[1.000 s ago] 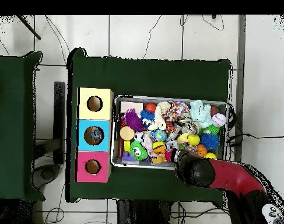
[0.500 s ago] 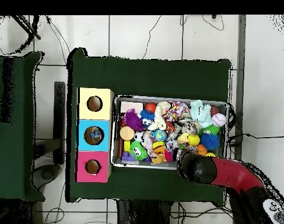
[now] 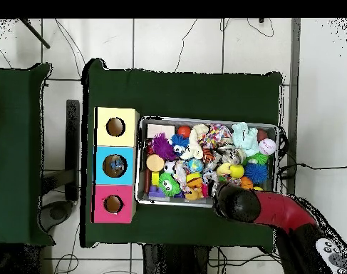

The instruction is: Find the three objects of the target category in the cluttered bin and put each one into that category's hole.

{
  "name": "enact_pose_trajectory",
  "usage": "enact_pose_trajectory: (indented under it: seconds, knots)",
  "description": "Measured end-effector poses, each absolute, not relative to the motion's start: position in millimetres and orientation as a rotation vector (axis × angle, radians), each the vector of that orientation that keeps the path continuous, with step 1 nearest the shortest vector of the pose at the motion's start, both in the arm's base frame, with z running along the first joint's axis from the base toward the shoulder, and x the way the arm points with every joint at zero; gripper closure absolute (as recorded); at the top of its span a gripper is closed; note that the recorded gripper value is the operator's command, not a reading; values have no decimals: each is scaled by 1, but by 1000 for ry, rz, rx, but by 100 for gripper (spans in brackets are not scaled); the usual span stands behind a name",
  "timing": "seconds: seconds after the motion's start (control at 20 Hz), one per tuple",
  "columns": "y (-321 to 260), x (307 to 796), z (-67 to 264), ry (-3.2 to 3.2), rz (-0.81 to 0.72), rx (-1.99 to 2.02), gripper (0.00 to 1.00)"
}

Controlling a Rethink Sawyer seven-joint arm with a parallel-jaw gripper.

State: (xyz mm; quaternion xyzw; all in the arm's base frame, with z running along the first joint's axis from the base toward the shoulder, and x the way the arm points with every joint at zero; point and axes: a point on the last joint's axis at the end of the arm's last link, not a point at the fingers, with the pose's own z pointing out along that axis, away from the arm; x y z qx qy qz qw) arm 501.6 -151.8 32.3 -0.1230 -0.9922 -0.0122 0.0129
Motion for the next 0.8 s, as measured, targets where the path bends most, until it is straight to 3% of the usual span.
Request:
enact_pose_trajectory:
  seconds: [0.8]
  knots:
    - [-140,514,25,-3108,-46,-345,0]
